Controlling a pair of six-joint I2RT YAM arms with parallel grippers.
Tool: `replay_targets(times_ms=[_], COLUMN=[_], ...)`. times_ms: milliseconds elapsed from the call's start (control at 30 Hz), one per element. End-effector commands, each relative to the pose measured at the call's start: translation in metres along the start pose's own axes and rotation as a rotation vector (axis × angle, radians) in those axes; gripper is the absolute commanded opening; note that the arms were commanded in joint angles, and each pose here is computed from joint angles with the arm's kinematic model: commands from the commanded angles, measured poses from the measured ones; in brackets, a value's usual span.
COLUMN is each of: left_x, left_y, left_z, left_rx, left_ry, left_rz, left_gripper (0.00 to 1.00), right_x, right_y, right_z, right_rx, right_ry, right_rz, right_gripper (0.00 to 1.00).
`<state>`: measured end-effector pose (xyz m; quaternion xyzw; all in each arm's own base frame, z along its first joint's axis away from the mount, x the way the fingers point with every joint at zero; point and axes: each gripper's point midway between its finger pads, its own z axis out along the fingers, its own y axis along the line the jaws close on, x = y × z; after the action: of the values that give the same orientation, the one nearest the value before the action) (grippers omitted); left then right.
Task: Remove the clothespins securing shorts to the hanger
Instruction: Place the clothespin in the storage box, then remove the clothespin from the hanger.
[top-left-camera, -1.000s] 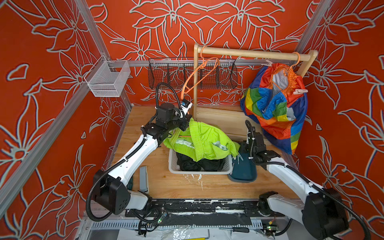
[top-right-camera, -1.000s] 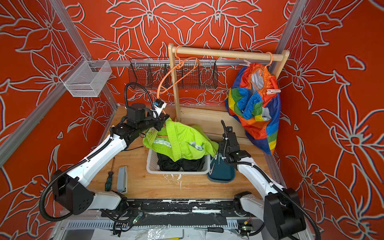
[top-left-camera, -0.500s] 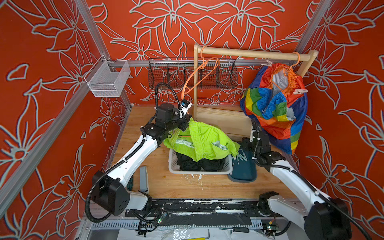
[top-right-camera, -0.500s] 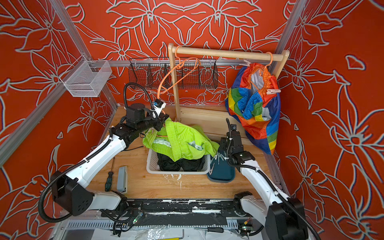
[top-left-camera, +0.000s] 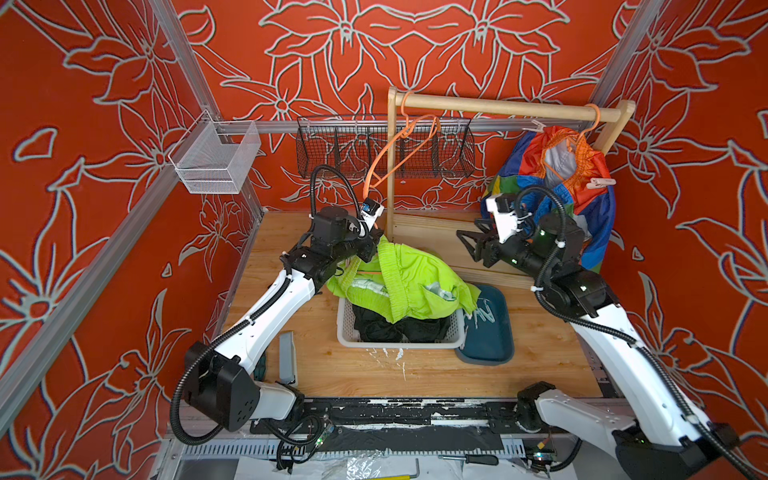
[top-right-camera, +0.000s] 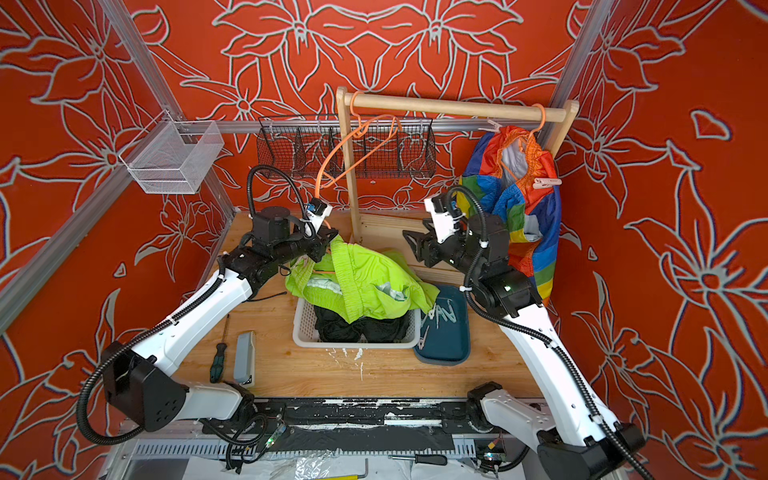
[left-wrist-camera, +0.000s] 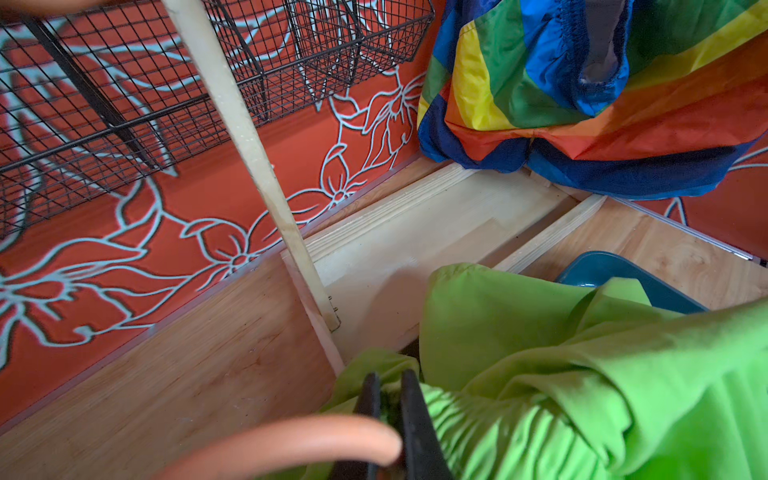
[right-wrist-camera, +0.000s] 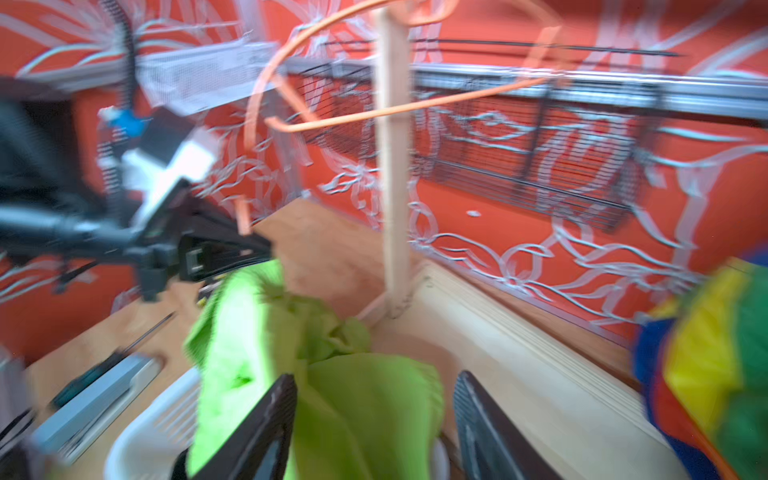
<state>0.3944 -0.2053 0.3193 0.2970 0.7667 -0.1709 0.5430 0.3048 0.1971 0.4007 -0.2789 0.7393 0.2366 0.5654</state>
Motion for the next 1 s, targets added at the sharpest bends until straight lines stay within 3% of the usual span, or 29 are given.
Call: replay_targets(times_ms=[0,400,767,900,967], left_x=[-0.009,-0.007,-0.009,-0.01,-0.011], left_y=[0.0,0.001,0.001,0.001,0.0], left_z=[-0.004,-0.002,-0.005,-0.006,-0.006], left_rx=[0.006,0.005,0.004,0.004,0.004], left_ry=[-0.035,-0.031,-0.037,-0.04,-0.041], left_rz=[-0.001,-0.001,0.001,0.002,0.003], left_gripper=[0.0,0.0,0.0,0.0,0.0], right_x=[0.026,0.043,0.072,0.075,0.076], right_y=[0.033,0.056,0.047,0.043,0.04], right_z=[0.013,0.063,0.101,0.107,0.107], right_rx=[-0.137,-0.203,-0.18,-0.159,-0.147], right_ry=[0.173,0.361,0.454,0.442,0.435], right_rz=[-0.111,-0.245,-0.282,-0.289,-0.289], right_gripper=[0.63,0.63,0.62,0.5,0.32])
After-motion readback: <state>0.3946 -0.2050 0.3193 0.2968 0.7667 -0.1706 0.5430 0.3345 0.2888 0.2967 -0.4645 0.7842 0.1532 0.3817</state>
